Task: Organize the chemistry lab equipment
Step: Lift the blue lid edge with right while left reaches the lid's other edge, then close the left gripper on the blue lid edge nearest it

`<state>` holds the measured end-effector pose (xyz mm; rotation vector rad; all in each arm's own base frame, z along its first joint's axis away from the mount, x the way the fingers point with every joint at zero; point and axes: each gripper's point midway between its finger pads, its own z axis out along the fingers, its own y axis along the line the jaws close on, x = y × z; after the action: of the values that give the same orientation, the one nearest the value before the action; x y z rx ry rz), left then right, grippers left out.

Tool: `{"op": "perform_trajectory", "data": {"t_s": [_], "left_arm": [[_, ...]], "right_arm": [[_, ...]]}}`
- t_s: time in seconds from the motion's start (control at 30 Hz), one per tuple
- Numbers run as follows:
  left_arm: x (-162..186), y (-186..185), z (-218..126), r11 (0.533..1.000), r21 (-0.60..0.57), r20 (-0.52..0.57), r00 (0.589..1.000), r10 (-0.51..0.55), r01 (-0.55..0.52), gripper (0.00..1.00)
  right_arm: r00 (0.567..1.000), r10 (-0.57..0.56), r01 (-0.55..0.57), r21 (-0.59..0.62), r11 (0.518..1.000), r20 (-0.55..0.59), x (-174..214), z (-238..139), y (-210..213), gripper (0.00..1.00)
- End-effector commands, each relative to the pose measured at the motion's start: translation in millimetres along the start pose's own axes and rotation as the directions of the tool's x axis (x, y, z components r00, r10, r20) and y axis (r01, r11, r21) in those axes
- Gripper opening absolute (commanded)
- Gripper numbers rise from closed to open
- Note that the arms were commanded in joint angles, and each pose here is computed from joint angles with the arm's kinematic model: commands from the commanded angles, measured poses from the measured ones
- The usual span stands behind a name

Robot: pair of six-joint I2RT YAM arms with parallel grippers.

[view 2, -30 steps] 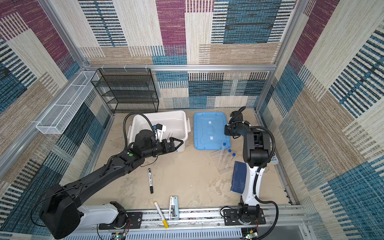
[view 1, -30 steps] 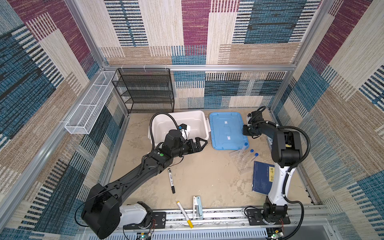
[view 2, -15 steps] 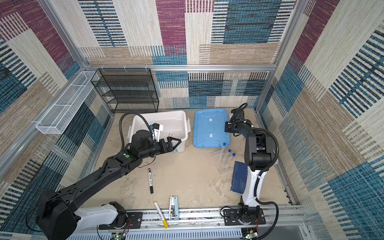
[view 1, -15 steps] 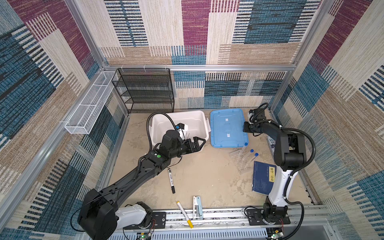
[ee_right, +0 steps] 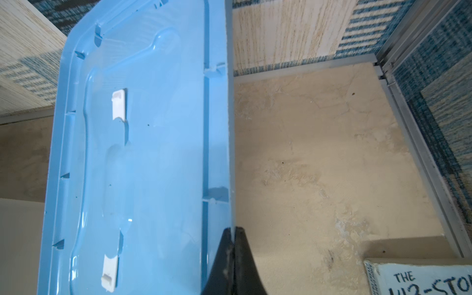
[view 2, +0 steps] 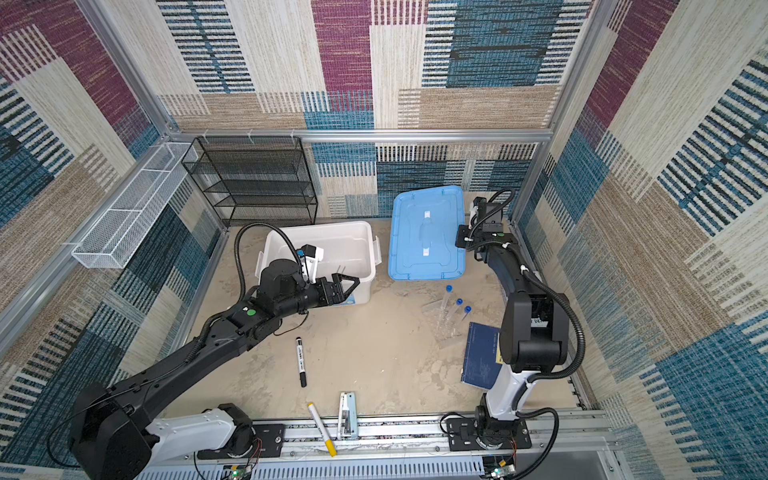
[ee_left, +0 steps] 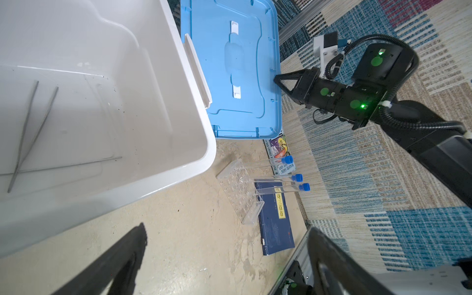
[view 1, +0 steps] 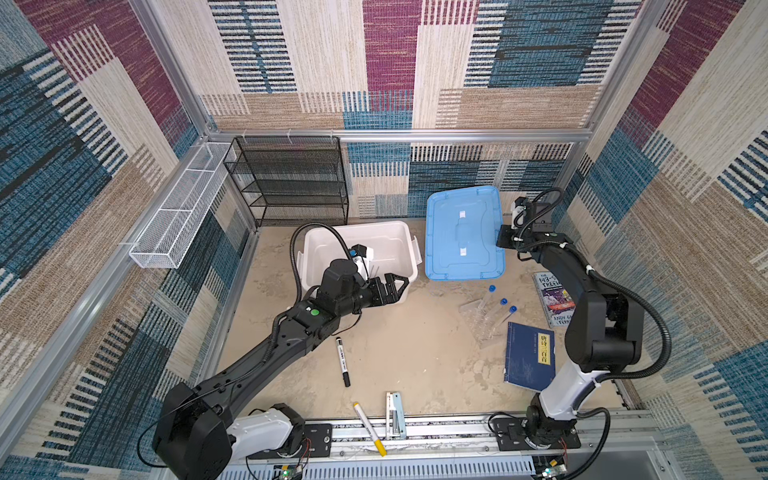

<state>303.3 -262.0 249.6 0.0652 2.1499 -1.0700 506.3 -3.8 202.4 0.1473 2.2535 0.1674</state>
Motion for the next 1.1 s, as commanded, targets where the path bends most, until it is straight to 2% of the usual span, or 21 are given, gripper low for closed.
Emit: {"op": "perform_trajectory", "data": {"t_s": [0.0,0.17,0.27,0.33,0.43,0.57,0.67,0.77,0.83,0.93,1.0,1.07], "left_arm": [[-9.6,-3.2,-4.0,0.999,-0.010,0.031,0.998,0.053,-0.053,1.00],[-31.8,-1.2,-13.5,0.994,-0.070,0.108,0.990,0.092,-0.085,1.00],[-48.9,-13.5,-18.3,0.989,-0.048,0.148,0.979,0.143,-0.137,1.00],[-58.5,-25.0,-16.2,0.983,-0.002,0.176,0.968,0.180,-0.182,1.00],[-66.1,-44.5,-4.8,0.950,0.104,0.228,0.937,0.266,-0.295,1.00],[-77.2,-60.7,13.6,0.926,0.187,0.245,0.928,0.280,-0.329,1.00],[-88.4,-74.0,19.9,0.913,0.231,0.269,0.924,0.271,-0.335,1.00],[-94.2,-77.3,27.8,0.908,0.238,0.274,0.921,0.277,-0.344,1.00],[-97.9,-83.3,27.5,0.903,0.266,0.289,0.921,0.260,-0.338,0.99],[-98.5,-89.6,27.6,0.900,0.305,0.279,0.933,0.227,-0.310,0.90],[-97.8,-91.5,23.9,0.901,0.322,0.280,0.938,0.204,-0.292,0.73],[-97.0,-88.3,19.5,0.909,0.316,0.284,0.942,0.181,-0.270,0.63]], "right_arm": [[0.996,0.020,-0.018,-0.023,1.000,0.091,-24.9,-21.7,7.5,0.00],[0.984,0.016,-0.011,-0.027,1.000,0.177,-51.8,-62.9,13.9,0.00],[0.975,0.013,-0.002,-0.049,0.999,0.222,-64.1,-87.8,20.9,0.00],[0.970,0.011,0.010,-0.084,0.996,0.244,-70.0,-102.9,28.8,0.00],[0.961,0.017,0.034,-0.181,0.983,0.275,-76.1,-127.3,47.9,0.00],[0.954,0.034,0.050,-0.270,0.962,0.297,-78.2,-157.0,67.6,0.00],[0.953,0.061,0.056,-0.372,0.927,0.297,-73.5,-174.6,86.2,0.00],[0.952,0.110,0.047,-0.490,0.871,0.286,-67.7,-189.2,108.0,0.00],[0.955,0.108,0.053,-0.518,0.854,0.276,-62.8,-192.4,120.8,0.00],[0.957,0.094,0.069,-0.526,0.847,0.276,-57.3,-192.0,133.3,0.00],[0.959,0.091,0.065,-0.524,0.849,0.268,-53.4,-188.4,136.3,0.00],[0.960,0.078,0.070,-0.502,0.862,0.268,-50.6,-183.9,139.0,0.00]]}}
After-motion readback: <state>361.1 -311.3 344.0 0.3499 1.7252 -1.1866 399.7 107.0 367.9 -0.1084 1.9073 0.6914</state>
